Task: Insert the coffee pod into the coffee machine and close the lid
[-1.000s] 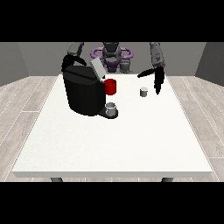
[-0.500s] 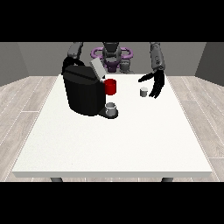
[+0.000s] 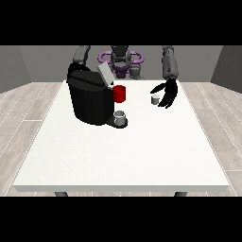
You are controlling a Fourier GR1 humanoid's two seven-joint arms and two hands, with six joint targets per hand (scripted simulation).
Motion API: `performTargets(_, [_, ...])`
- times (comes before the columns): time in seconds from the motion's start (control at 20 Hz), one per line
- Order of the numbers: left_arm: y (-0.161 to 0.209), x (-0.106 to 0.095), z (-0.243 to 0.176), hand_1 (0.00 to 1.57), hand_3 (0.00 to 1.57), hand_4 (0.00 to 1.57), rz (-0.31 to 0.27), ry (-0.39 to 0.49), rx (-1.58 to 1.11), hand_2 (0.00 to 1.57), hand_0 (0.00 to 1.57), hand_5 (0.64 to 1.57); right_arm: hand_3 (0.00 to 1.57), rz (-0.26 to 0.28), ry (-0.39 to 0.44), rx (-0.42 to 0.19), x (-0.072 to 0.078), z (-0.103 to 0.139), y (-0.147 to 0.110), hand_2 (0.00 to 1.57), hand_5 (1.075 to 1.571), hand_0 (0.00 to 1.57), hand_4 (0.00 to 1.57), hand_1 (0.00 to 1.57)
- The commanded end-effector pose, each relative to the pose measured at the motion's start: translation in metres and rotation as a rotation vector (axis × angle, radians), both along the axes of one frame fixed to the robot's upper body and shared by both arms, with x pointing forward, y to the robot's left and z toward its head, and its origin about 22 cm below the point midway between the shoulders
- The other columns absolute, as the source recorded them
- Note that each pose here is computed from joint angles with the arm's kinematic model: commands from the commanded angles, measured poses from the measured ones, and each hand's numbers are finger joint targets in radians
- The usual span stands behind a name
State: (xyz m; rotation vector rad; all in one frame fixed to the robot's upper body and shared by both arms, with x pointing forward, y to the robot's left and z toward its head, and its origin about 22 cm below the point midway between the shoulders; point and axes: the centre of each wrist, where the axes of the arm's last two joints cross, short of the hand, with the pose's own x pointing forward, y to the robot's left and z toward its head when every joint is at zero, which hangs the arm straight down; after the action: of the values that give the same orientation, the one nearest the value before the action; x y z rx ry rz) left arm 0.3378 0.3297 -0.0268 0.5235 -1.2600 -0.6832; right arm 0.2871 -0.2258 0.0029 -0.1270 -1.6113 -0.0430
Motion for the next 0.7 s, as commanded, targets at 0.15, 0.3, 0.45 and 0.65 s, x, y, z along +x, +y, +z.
performTargets(0.15, [0.011, -0.007, -0.020, 0.72, 0.62, 0.15, 0.022, -0.046, 0.063, 0.85, 0.72, 1.571, 0.00, 0.015, 0.012, 0.002, -0.011, 0.010, 0.023, 0.00, 1.571, 0.00, 0.49, 0.00])
performTargets(0.3, [-0.005, -0.001, -0.020, 0.77, 0.69, 0.35, 0.027, -0.106, 0.092, 0.92, 0.77, 1.571, 0.00, 0.005, -0.011, 0.017, -0.006, 0.001, -0.008, 0.00, 1.571, 0.00, 0.51, 0.00])
performTargets(0.45, [-0.017, 0.020, -0.001, 0.84, 0.75, 0.38, 0.032, -0.091, 0.142, 0.97, 0.84, 1.571, 0.00, -0.002, 0.019, 0.040, 0.003, 0.011, 0.017, 0.00, 1.571, 0.00, 0.49, 0.00])
performTargets(0.65, [0.009, -0.001, -0.020, 0.93, 0.82, 0.28, 0.019, -0.108, 0.202, 1.04, 0.93, 1.571, 0.00, 0.021, -0.034, 0.036, 0.000, 0.019, -0.002, 0.00, 1.571, 0.00, 0.52, 0.00])
